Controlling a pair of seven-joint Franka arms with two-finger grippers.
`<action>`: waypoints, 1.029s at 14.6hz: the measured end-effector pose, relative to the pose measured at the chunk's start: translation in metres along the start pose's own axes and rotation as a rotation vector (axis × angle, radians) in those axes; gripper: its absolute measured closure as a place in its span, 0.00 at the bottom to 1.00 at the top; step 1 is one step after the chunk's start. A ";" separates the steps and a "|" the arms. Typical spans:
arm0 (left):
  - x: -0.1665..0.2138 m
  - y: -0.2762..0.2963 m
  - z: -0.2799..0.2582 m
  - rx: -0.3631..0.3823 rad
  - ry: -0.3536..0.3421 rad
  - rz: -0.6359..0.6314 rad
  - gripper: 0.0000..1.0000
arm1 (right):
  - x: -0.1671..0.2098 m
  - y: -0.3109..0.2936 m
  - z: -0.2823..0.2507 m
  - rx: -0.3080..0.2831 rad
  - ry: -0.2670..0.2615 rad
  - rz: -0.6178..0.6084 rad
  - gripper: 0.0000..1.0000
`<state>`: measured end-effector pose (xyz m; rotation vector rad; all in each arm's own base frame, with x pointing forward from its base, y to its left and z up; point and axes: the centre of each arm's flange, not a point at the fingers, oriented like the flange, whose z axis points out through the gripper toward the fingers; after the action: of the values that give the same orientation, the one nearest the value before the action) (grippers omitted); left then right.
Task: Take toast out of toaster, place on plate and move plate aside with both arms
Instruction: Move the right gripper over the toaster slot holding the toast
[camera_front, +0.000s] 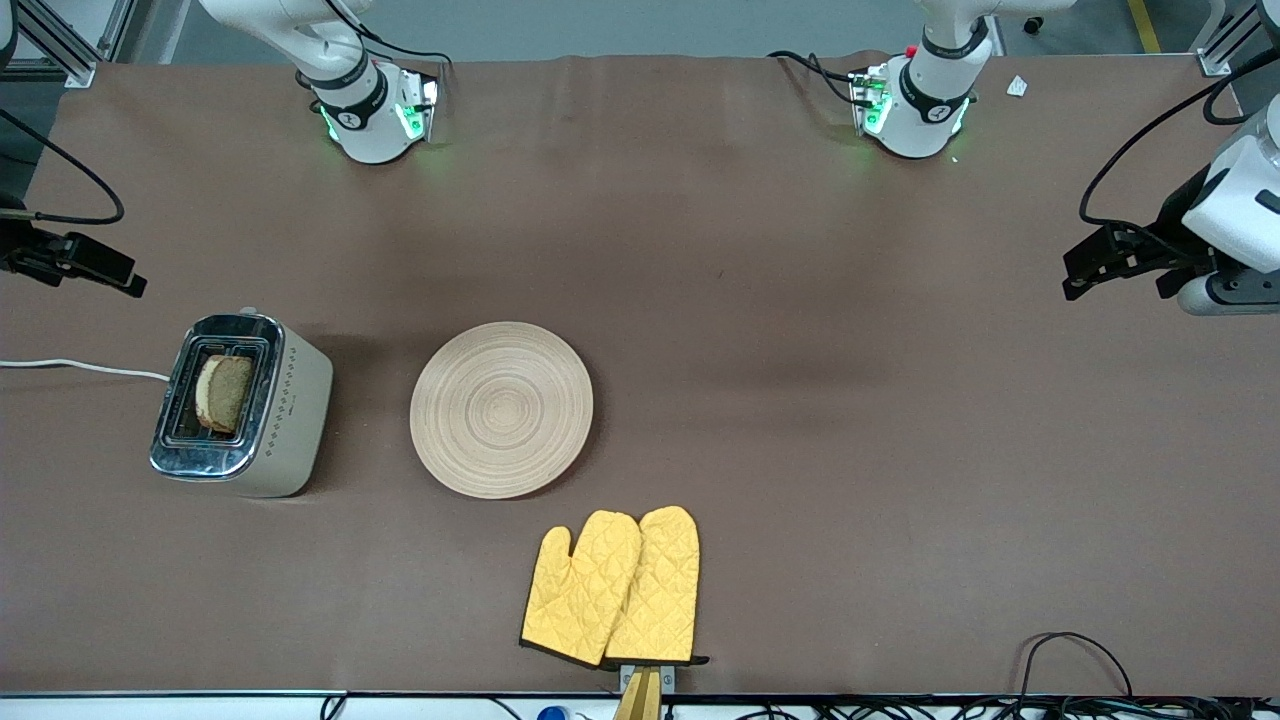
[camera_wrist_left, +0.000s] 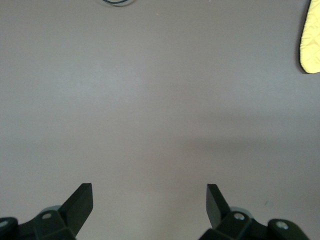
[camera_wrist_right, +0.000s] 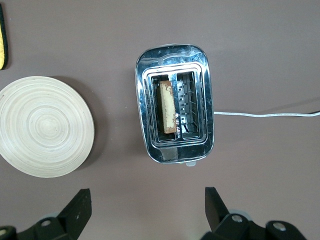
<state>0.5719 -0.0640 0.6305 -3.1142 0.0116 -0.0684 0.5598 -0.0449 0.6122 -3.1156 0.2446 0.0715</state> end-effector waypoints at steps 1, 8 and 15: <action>0.000 0.000 -0.001 0.006 0.002 0.002 0.00 | 0.000 0.001 0.000 0.000 0.000 0.000 0.00; -0.001 0.007 -0.001 0.009 0.003 0.018 0.00 | 0.001 0.001 0.004 0.000 0.001 0.000 0.00; -0.001 0.011 -0.001 0.010 0.003 0.026 0.00 | 0.010 0.005 0.076 -0.006 -0.049 0.009 0.00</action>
<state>0.5706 -0.0752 0.6312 -3.1031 0.0512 -0.0729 0.5659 -0.0500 0.5362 -3.1142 0.2582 0.1487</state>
